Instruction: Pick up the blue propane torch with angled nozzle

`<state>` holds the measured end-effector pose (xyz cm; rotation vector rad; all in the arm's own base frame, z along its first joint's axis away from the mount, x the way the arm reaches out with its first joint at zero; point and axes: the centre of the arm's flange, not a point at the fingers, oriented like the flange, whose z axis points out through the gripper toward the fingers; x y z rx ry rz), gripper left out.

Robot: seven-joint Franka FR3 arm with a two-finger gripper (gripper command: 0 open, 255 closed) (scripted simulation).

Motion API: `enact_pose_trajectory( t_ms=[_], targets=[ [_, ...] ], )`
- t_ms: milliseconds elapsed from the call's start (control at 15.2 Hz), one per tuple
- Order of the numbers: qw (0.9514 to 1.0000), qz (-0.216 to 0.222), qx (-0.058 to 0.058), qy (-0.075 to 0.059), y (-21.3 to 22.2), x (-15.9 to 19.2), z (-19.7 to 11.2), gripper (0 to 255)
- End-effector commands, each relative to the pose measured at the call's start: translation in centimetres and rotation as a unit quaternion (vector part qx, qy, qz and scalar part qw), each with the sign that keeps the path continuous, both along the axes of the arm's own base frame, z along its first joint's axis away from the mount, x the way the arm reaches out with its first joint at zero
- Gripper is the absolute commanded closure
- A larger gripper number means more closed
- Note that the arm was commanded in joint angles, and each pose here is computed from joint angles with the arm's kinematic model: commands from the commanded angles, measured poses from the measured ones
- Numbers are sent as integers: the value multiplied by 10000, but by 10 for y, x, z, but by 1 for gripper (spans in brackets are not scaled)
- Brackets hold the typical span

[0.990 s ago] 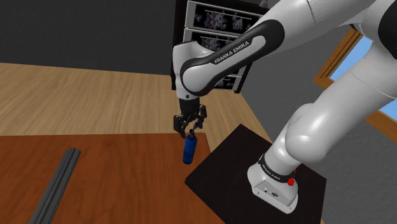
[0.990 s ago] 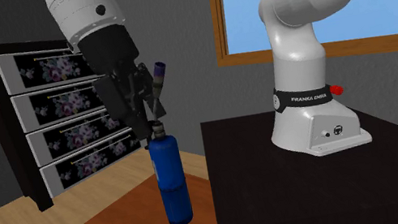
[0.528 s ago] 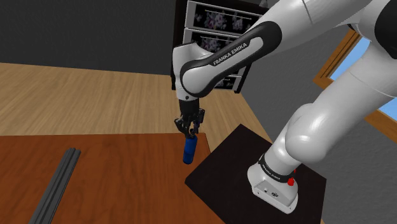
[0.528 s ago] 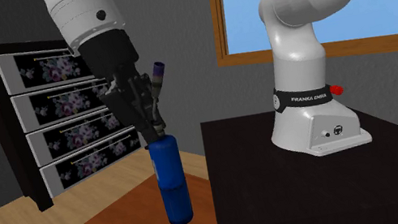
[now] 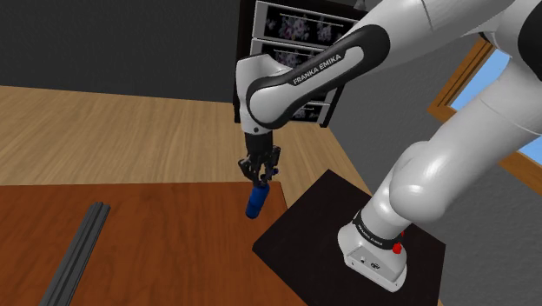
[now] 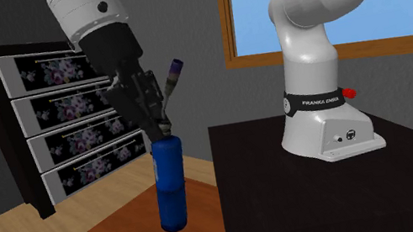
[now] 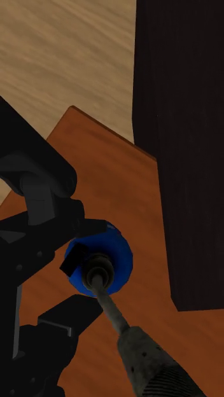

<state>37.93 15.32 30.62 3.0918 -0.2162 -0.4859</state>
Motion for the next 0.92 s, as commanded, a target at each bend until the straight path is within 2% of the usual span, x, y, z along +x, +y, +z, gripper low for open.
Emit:
enact_pose_trajectory(
  t_ms=[0,726,858],
  targets=[
    [10000,0,0,2,0,0,10,255],
    [10000,0,0,2,0,0,68,255],
    [10000,0,0,2,0,0,69,255]
  ],
)
